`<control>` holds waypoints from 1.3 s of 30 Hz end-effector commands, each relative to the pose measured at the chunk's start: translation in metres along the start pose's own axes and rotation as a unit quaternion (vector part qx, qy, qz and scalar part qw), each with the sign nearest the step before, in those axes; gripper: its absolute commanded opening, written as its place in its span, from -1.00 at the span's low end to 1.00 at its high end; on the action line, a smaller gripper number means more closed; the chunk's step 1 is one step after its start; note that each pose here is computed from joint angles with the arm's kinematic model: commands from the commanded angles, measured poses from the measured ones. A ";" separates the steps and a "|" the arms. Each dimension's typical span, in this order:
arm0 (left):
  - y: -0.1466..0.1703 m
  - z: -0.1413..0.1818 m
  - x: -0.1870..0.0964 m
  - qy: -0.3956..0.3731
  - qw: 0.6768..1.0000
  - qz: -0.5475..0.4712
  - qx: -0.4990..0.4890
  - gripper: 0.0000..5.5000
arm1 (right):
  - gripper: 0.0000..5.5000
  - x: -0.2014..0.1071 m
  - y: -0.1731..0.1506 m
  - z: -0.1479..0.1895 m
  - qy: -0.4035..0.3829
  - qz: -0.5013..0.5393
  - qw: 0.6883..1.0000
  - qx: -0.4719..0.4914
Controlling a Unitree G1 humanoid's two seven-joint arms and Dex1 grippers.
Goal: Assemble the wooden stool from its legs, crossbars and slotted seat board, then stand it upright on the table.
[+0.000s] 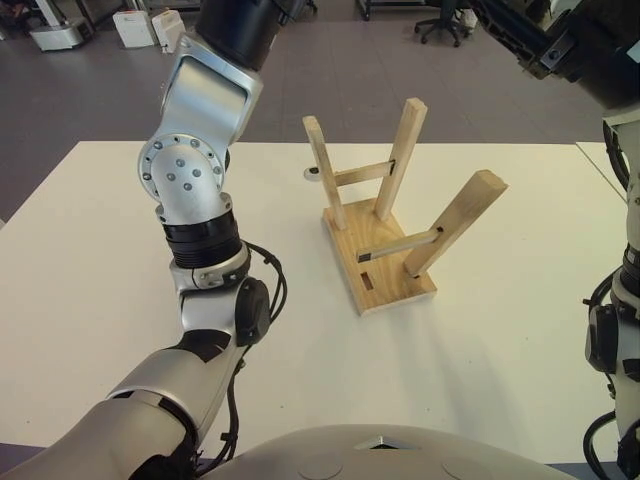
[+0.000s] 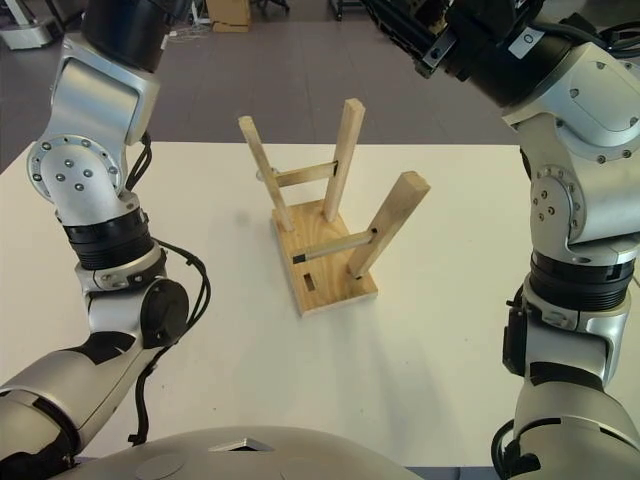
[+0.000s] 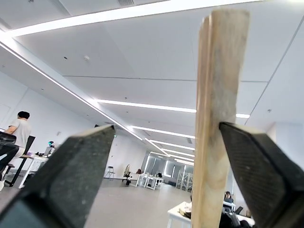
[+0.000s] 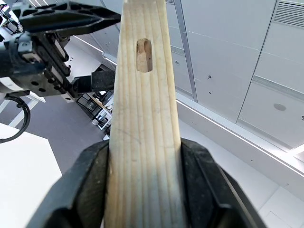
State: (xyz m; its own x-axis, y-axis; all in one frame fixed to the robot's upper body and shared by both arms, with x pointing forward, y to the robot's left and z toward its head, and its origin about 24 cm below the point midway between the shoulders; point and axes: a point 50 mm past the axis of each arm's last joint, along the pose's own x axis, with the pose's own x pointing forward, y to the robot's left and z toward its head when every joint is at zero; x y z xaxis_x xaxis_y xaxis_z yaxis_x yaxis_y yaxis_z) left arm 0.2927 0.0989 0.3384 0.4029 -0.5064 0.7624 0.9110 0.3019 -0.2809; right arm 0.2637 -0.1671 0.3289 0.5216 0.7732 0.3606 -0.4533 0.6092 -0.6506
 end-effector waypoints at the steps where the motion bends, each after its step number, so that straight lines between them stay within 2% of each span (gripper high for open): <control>1: -0.013 0.002 0.001 0.005 0.999 -0.038 -0.006 0.24 | -0.25 0.006 0.010 -0.008 0.021 0.042 0.999 0.013; 5: -0.011 -0.004 -0.009 0.024 0.999 -0.031 -0.014 0.00 | -0.25 0.008 0.003 -0.010 0.033 0.021 0.999 0.008; 15: -0.010 -0.004 -0.009 0.016 1.000 -0.016 -0.020 -0.59 | -0.25 0.007 0.021 -0.005 0.021 0.073 0.997 -0.028; 20: -0.006 -0.001 -0.010 -0.001 1.000 0.002 -0.020 -0.61 | -0.25 0.009 0.020 -0.006 0.020 0.064 0.997 -0.025; 21: -0.004 0.001 -0.010 -0.011 1.000 0.008 -0.023 -0.61 | -0.12 0.009 0.021 -0.007 0.023 0.064 0.997 -0.031; 26: 0.002 0.015 -0.017 -0.054 0.997 0.042 -0.033 -0.63 | 0.18 0.006 0.022 -0.010 0.034 0.057 0.998 -0.008; 28: 0.000 0.017 -0.029 -0.043 0.998 0.050 -0.017 -0.63 | 0.20 0.002 0.001 -0.005 0.025 -0.002 1.000 0.015; 30: -0.001 0.021 -0.052 -0.022 0.997 0.070 -0.001 -0.63 | 0.20 -0.015 -0.040 -0.006 0.034 -0.116 0.991 0.065; 32: 0.000 0.030 -0.081 -0.020 0.994 0.108 -0.012 -0.63 | 0.20 -0.045 -0.064 -0.030 0.070 -0.210 0.961 0.167; 33: 0.001 0.032 -0.099 -0.002 0.991 0.135 0.003 -0.63 | 0.20 -0.062 -0.058 -0.051 0.114 -0.224 0.947 0.200; 35: 0.003 0.031 -0.133 0.055 0.979 0.194 0.042 -0.63 | 0.20 -0.095 -0.024 -0.100 0.213 -0.226 0.913 0.264; 37: 0.004 0.022 -0.155 0.117 0.961 0.240 0.066 -0.63 | 0.20 -0.122 0.023 -0.143 0.297 -0.217 0.872 0.324; 39: 0.005 -0.005 -0.176 0.193 0.937 0.282 0.066 -0.63 | 0.20 -0.148 0.075 -0.182 0.397 -0.186 0.833 0.339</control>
State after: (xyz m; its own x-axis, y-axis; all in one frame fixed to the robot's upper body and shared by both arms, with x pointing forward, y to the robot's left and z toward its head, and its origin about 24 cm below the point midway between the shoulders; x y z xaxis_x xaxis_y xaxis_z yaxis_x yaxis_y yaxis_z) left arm 0.2320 0.1965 0.2212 0.8192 -0.4385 0.3696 0.5732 0.6487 -0.5007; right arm 0.2914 -0.2720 0.1534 0.9371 0.3261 -0.1244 -0.3224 0.9453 0.0490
